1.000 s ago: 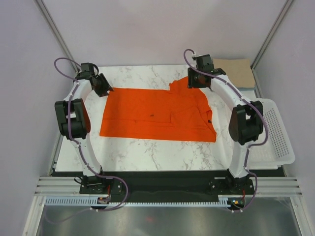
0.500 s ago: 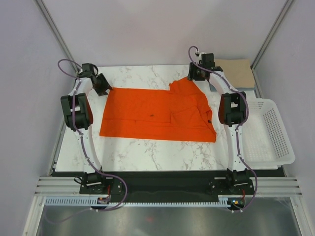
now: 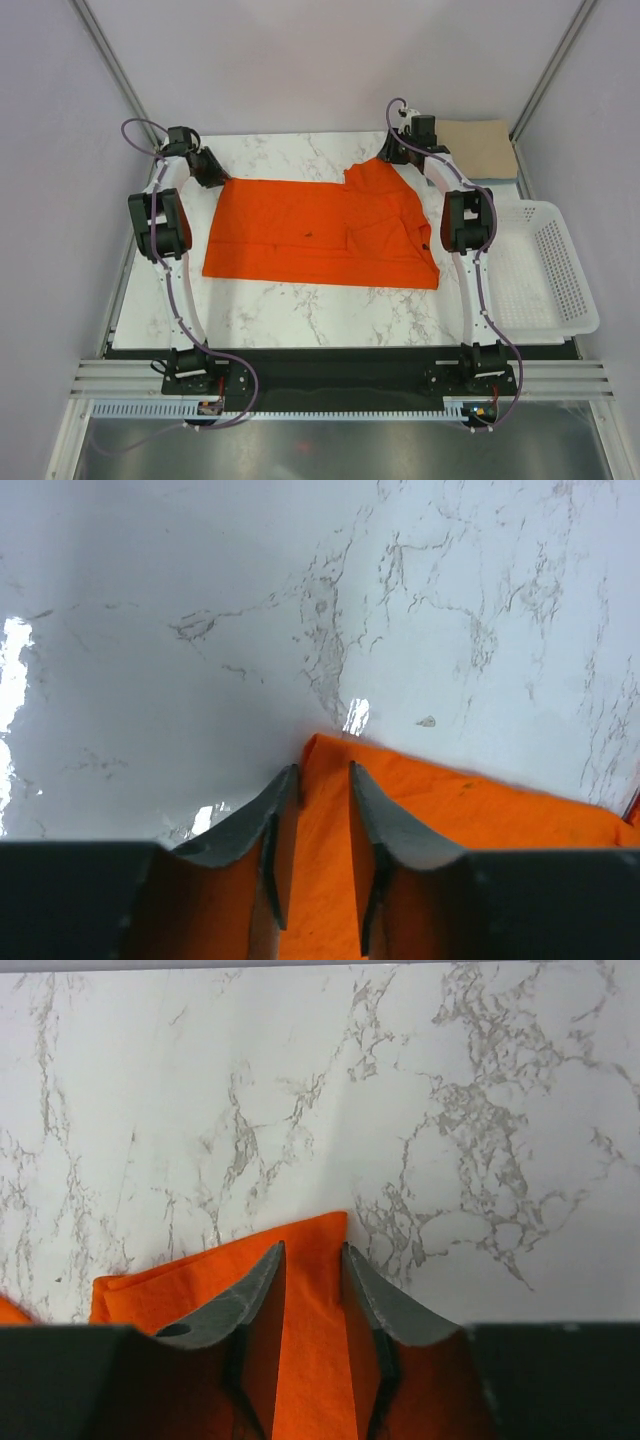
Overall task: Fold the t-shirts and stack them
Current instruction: Fold the tshirt
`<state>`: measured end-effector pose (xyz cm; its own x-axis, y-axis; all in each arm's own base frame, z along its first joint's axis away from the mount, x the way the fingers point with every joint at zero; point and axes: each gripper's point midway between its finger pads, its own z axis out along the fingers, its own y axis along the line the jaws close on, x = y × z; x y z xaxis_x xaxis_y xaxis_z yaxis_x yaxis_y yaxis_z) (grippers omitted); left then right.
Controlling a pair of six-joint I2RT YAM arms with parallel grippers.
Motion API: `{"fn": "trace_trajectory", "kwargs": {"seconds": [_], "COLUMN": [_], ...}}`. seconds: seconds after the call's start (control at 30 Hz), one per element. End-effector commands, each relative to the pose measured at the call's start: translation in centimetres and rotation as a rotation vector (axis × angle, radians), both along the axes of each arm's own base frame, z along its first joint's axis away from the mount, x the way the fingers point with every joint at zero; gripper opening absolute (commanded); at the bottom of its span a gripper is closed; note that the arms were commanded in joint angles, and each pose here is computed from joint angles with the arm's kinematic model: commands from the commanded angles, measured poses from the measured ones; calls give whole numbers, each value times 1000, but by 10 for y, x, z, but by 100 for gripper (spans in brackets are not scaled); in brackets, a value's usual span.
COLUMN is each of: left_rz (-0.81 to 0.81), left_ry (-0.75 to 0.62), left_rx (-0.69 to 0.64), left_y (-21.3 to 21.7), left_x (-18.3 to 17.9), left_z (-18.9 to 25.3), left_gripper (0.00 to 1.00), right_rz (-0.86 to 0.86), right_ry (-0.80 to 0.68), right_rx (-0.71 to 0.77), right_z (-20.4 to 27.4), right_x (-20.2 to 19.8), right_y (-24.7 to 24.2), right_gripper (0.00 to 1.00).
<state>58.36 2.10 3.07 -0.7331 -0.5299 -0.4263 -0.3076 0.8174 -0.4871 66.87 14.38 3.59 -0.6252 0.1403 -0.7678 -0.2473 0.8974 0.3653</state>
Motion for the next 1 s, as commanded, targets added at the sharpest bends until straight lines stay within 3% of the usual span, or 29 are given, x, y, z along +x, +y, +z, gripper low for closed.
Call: {"fn": "trace_trajectory", "kwargs": {"seconds": [0.0, 0.03, 0.13, 0.2, 0.43, 0.77, 0.83, 0.87, 0.97], "left_rz": [-67, -66, -65, -64, -23, 40, 62, 69, 17], "left_ry": [-8, -11, -32, -54, -82, -57, -45, -45, -48], "left_rx": [-19, -20, -19, -18, 33, 80, 97, 113, 125], "left_y": [-8, -8, -8, -8, 2, 14, 18, 21, 20], "left_x": [2, 2, 5, 7, 7, -8, -13, -12, -7], "left_z": [-7, -5, 6, 18, 41, 47, 45, 45, 34], "left_gripper": [32, 20, 2, 2, 2, 2, 36, 45, 50], "right_rz": [28, 24, 7, -20, 7, 97, 119, 134, 156], "right_ry": [-69, -82, -143, -172, -320, -372, -379, -366, -360], "right_rx": [36, 37, 33, 23, 62, 82, 99, 111, 135], "right_z": [8, 12, 33, 44, 114, 131, 136, 132, 132], "right_x": [11, 13, 22, 26, 26, 3, -2, -6, -13], "right_y": [10, 9, 7, 1, -2, 7, 12, 15, 20], "right_gripper": [35, 28, 10, 0, 0, 0, 0, 0, 0]}}
